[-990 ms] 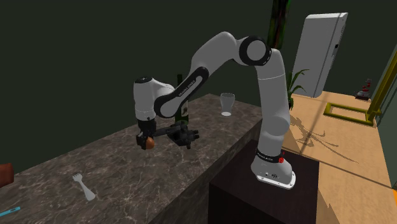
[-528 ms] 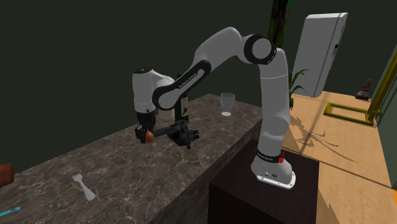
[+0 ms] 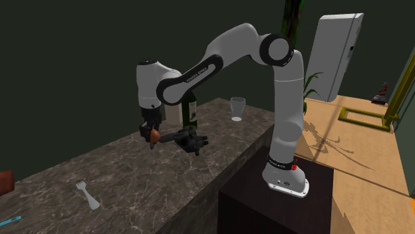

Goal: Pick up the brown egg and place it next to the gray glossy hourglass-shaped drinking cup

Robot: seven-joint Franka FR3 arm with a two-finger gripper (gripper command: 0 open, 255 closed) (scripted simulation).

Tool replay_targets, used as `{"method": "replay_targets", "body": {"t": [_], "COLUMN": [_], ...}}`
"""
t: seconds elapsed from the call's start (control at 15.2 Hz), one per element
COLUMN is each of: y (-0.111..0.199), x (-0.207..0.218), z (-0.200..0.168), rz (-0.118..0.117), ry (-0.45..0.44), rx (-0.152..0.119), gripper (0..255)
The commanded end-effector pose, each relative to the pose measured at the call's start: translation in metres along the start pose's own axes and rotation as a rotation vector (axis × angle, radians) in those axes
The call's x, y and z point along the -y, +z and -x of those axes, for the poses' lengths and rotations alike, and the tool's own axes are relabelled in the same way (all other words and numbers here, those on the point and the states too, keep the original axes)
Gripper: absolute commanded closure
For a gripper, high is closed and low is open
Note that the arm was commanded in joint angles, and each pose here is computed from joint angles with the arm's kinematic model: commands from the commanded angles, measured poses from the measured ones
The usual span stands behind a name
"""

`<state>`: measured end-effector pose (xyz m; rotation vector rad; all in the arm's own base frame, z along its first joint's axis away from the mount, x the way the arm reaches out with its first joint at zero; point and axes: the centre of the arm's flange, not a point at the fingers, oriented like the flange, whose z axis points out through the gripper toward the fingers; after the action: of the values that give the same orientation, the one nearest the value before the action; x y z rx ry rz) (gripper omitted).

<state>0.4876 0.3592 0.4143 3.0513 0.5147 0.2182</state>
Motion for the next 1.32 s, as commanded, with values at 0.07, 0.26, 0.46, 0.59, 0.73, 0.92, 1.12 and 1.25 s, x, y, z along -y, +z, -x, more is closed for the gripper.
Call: {"method": "replay_targets", "body": {"t": [0.07, 0.26, 0.46, 0.59, 0.73, 0.92, 1.12, 1.25], "y": [-0.016, -0.031, -0.047, -0.058, -0.068, -0.084, -0.099, -0.110], "x": [-0.001, -0.002, -0.003, -0.004, -0.004, -0.005, -0.006, -0.007], "z": [-0.003, -0.005, -0.007, -0.008, -0.010, -0.012, -0.014, -0.015], "rz": [0.000, 0.000, 0.000, 0.000, 0.000, 0.000, 0.000, 0.000], "ry": [0.000, 0.000, 0.000, 0.000, 0.000, 0.000, 0.000, 0.000], "rx": [0.000, 0.000, 0.000, 0.000, 0.000, 0.000, 0.000, 0.000], "gripper": [255, 255, 255, 255, 255, 255, 255, 255]}}
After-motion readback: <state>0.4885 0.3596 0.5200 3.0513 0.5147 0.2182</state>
